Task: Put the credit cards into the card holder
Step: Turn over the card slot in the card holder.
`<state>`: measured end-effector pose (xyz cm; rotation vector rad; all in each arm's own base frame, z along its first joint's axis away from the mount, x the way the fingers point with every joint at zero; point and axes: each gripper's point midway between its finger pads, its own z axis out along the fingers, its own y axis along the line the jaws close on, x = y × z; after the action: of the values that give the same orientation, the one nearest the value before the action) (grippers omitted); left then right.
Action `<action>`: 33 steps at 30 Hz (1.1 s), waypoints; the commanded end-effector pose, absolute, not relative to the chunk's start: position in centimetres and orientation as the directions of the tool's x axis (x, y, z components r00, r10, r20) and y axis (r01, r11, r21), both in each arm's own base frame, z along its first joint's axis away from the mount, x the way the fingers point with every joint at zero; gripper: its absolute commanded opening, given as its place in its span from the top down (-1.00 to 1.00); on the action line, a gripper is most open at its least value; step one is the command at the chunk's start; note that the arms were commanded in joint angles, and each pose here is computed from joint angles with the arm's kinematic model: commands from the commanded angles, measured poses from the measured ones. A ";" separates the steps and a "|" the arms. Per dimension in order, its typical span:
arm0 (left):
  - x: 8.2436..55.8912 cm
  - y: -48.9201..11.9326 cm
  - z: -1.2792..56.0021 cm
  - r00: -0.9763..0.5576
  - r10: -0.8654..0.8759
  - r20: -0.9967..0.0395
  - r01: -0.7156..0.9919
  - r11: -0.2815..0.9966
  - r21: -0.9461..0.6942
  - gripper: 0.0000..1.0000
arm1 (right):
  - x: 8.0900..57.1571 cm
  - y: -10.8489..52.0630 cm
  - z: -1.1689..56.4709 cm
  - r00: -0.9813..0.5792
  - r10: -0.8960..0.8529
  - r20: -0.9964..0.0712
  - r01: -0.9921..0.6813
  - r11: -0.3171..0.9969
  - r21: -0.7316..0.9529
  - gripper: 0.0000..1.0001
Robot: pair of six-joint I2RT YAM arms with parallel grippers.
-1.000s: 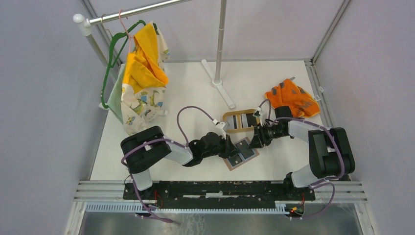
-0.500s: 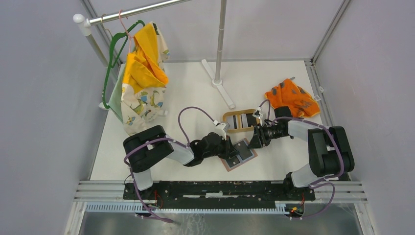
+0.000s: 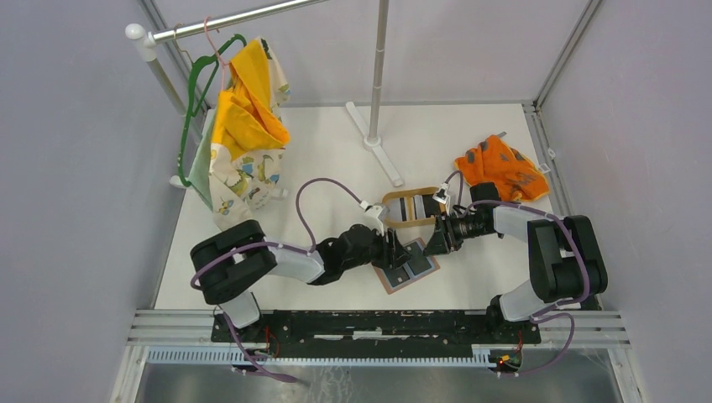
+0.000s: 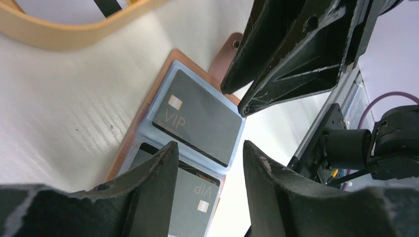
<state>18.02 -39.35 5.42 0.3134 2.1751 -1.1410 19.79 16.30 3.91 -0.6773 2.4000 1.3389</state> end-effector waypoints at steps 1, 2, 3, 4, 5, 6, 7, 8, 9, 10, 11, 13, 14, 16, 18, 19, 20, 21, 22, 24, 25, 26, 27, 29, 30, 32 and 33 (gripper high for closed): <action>20.0 -38.2 7.3 -0.675 -0.088 -0.733 0.526 0.638 -0.562 -0.20 | 20.6 16.8 5.0 -0.825 -0.231 -0.516 -0.563 0.413 0.716 0.20; 20.1 -38.1 7.4 -0.669 -0.080 -0.739 0.532 0.642 -0.552 -0.24 | 20.6 16.8 5.0 -0.826 -0.229 -0.515 -0.562 0.411 0.718 0.20; 20.2 -37.9 7.5 -0.666 -0.071 -0.742 0.537 0.645 -0.543 -0.26 | 20.6 16.8 5.0 -0.825 -0.228 -0.517 -0.563 0.412 0.717 0.20; 20.3 -37.9 7.5 -0.664 -0.061 -0.745 0.542 0.647 -0.536 -0.28 | 20.6 16.8 4.9 -0.827 -0.227 -0.514 -0.560 0.415 0.717 0.20; 20.5 -37.8 7.5 -0.665 -0.052 -0.745 0.543 0.651 -0.530 -0.28 | 20.6 16.8 4.8 -0.829 -0.225 -0.511 -0.556 0.419 0.717 0.20; 20.5 -37.9 7.5 -0.666 -0.044 -0.744 0.547 0.650 -0.528 -0.28 | 20.5 16.7 4.6 -0.833 -0.223 -0.506 -0.550 0.427 0.718 0.19; 20.5 -37.9 7.6 -0.667 -0.045 -0.744 0.548 0.647 -0.531 -0.28 | 20.5 16.7 4.4 -0.837 -0.222 -0.500 -0.544 0.434 0.718 0.19; 20.4 -38.0 7.7 -0.670 -0.046 -0.741 0.550 0.639 -0.537 -0.27 | 20.5 16.6 4.2 -0.842 -0.221 -0.493 -0.537 0.443 0.718 0.18; 20.3 -38.1 7.8 -0.673 -0.051 -0.738 0.550 0.632 -0.546 -0.26 | 20.5 16.5 4.0 -0.845 -0.223 -0.486 -0.532 0.448 0.719 0.18; 20.2 -38.3 7.9 -0.679 -0.060 -0.732 0.548 0.623 -0.559 -0.21 | 20.5 16.5 3.8 -0.848 -0.225 -0.480 -0.527 0.455 0.718 0.18; 20.0 -38.4 8.1 -0.684 -0.068 -0.726 0.547 0.610 -0.573 -0.10 | 20.5 16.4 3.6 -0.851 -0.225 -0.475 -0.522 0.463 0.716 0.17; 19.6 -38.6 8.1 -0.700 -0.079 -0.710 0.540 0.591 -0.598 0.06 | 20.4 16.3 3.4 -0.856 -0.226 -0.465 -0.514 0.468 0.719 0.16; 19.2 -38.9 8.1 -0.709 -0.077 -0.701 0.543 0.573 -0.613 0.13 | 20.5 16.3 3.3 -0.857 -0.225 -0.463 -0.512 0.469 0.719 0.16; 18.8 -39.3 8.1 -0.724 -0.079 -0.685 0.542 0.551 -0.635 0.24 | 20.4 16.3 3.1 -0.861 -0.225 -0.457 -0.506 0.472 0.721 0.16; 18.6 -39.7 7.9 -0.738 -0.077 -0.671 0.538 0.533 -0.653 0.31 | 20.4 16.2 2.9 -0.863 -0.226 -0.452 -0.502 0.479 0.720 0.16; 18.6 -39.9 7.7 -0.745 -0.076 -0.663 0.534 0.529 -0.660 0.35 | 20.3 16.2 2.8 -0.866 -0.226 -0.446 -0.497 0.480 0.723 0.16; 18.4 -40.1 7.5 -0.751 -0.071 -0.656 0.532 0.523 -0.666 0.36 | 20.3 16.2 2.8 -0.867 -0.225 -0.445 -0.496 0.480 0.724 0.15; 18.3 -40.3 7.2 -0.756 -0.067 -0.651 0.532 0.517 -0.671 0.37 | 20.3 16.2 2.7 -0.868 -0.226 -0.443 -0.495 0.482 0.724 0.15; 18.3 -40.5 7.0 -0.762 -0.063 -0.644 0.528 0.514 -0.676 0.38 | 20.2 16.1 2.6 -0.869 -0.227 -0.440 -0.492 0.486 0.722 0.15; 18.2 -40.8 6.5 -0.773 -0.058 -0.632 0.521 0.510 -0.684 0.41 | 20.2 16.1 2.5 -0.871 -0.227 -0.435 -0.488 0.489 0.723 0.15; 18.2 -40.8 6.2 -0.778 -0.056 -0.626 0.516 0.512 -0.687 0.42 | 20.2 16.1 2.4 -0.873 -0.226 -0.432 -0.486 0.491 0.723 0.14; 18.1 -40.9 5.9 -0.782 -0.053 -0.621 0.511 0.515 -0.688 0.43 | 20.2 16.1 2.4 -0.875 -0.226 -0.427 -0.481 0.491 0.726 0.14; 18.1 -40.9 5.6 -0.786 -0.051 -0.616 0.507 0.518 -0.689 0.45 | 20.1 16.1 2.4 -0.876 -0.225 -0.427 -0.480 0.487 0.729 0.14; 18.2 -40.9 5.0 -0.793 -0.045 -0.608 0.496 0.531 -0.687 0.47 | 20.0 16.3 2.6 -0.879 -0.221 -0.423 -0.476 0.476 0.739 0.14; 18.2 -40.8 4.7 -0.795 -0.042 -0.605 0.493 0.537 -0.685 0.48 | 20.0 16.4 2.7 -0.880 -0.218 -0.423 -0.475 0.465 0.747 0.15; 18.1 -40.8 4.4 -0.799 -0.037 -0.601 0.488 0.544 -0.683 0.49 | 19.8 16.7 3.1 -0.882 -0.211 -0.421 -0.471 0.440 0.765 0.16; 18.1 -40.7 4.2 -0.800 -0.036 -0.599 0.487 0.546 -0.682 0.49 | 19.8 16.8 3.3 -0.882 -0.208 -0.422 -0.470 0.432 0.770 0.17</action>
<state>17.68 -39.37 2.88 0.4073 2.2549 -1.1497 19.78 16.46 2.89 -0.5999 2.4520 1.3756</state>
